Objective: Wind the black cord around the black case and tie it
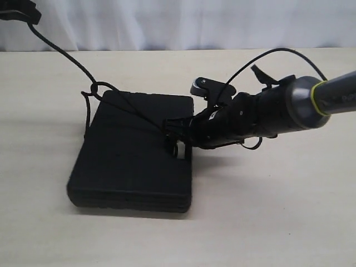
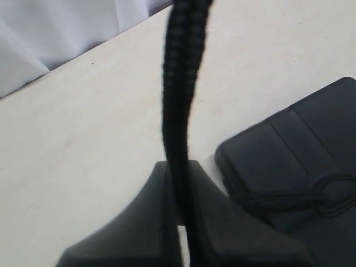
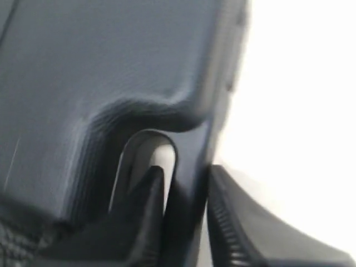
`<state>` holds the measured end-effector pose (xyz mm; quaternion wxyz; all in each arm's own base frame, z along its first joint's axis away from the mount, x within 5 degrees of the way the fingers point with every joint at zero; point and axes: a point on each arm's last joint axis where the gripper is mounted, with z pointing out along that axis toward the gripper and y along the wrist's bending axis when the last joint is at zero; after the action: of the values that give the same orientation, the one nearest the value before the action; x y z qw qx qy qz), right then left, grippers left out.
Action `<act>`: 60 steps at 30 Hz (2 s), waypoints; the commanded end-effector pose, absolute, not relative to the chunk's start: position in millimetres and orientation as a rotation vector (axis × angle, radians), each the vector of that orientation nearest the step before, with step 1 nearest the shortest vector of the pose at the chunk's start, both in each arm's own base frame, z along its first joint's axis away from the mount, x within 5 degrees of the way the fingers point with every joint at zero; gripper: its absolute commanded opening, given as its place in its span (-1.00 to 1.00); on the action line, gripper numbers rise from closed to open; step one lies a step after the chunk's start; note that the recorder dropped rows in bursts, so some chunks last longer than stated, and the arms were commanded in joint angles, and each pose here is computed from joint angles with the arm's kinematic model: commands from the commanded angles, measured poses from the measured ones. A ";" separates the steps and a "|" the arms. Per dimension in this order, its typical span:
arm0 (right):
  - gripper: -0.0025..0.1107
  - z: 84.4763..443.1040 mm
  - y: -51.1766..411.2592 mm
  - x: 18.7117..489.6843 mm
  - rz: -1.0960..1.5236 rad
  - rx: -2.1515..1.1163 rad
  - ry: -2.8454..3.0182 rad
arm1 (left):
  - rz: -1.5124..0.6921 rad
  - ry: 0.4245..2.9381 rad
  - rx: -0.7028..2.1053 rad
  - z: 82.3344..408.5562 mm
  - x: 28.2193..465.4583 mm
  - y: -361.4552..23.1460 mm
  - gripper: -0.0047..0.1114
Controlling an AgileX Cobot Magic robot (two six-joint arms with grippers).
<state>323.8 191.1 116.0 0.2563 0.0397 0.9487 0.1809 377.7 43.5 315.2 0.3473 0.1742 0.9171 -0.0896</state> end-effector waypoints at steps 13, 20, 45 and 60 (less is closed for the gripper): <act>-0.88 126.8 76.7 365.8 0.349 0.416 2.496 | -0.022 2.487 0.118 314.5 357.4 123.2 -0.92; -0.88 127.7 62.9 371.3 0.326 0.462 2.445 | 0.015 2.555 0.072 278.2 348.4 133.6 -0.92; -0.88 128.1 63.6 371.7 0.307 0.405 2.445 | 0.016 2.775 -0.279 180.4 314.1 220.6 -0.92; -0.88 132.5 96.7 368.8 0.327 0.212 2.470 | -0.160 2.696 -0.353 200.5 328.5 216.1 0.03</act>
<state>365.9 83.6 123.4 0.2947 0.1175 0.9404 0.1224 320.6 216.8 180.9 0.1811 -0.1164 0.9760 -0.0340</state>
